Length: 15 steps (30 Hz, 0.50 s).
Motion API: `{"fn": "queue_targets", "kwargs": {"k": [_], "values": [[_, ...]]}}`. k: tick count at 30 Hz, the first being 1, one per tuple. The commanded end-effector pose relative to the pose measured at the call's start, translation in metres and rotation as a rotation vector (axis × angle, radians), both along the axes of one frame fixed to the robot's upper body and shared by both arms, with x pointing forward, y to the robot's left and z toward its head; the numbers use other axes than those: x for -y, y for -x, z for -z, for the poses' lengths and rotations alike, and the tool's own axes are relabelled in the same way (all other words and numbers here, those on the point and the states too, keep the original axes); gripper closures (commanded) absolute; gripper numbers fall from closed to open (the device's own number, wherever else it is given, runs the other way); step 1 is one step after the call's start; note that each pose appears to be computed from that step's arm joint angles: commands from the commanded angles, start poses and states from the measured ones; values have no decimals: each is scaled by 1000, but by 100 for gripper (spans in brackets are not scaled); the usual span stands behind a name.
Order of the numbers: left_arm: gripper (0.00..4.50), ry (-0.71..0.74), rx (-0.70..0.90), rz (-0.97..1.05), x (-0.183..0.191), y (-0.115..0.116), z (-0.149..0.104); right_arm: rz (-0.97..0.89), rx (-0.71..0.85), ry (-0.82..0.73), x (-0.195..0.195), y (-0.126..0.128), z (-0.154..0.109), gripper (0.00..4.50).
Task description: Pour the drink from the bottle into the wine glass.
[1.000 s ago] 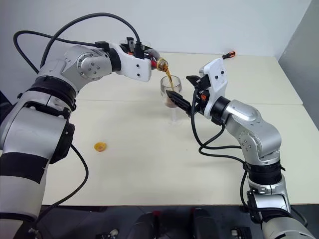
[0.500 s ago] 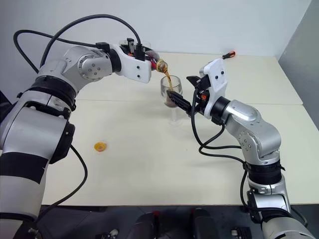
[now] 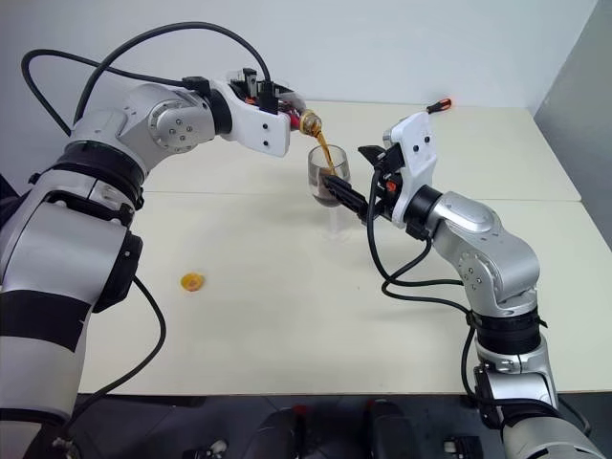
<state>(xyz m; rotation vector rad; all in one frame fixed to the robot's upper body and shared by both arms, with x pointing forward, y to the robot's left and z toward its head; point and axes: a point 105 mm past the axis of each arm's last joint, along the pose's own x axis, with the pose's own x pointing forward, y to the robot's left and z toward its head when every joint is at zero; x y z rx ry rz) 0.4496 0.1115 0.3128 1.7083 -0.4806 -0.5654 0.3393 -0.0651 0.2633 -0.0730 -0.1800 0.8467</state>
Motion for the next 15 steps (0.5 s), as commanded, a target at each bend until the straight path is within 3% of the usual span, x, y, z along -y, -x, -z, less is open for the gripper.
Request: {"fn": "queue_targets", "kwargs": {"k": [1,15], "values": [[319,19,87,9,-1,6,-32,19,63,-24,7,3,-14,0],[319,7,96,11,-1,6,-33,14,62,-21,6,4,-14,0]]}}
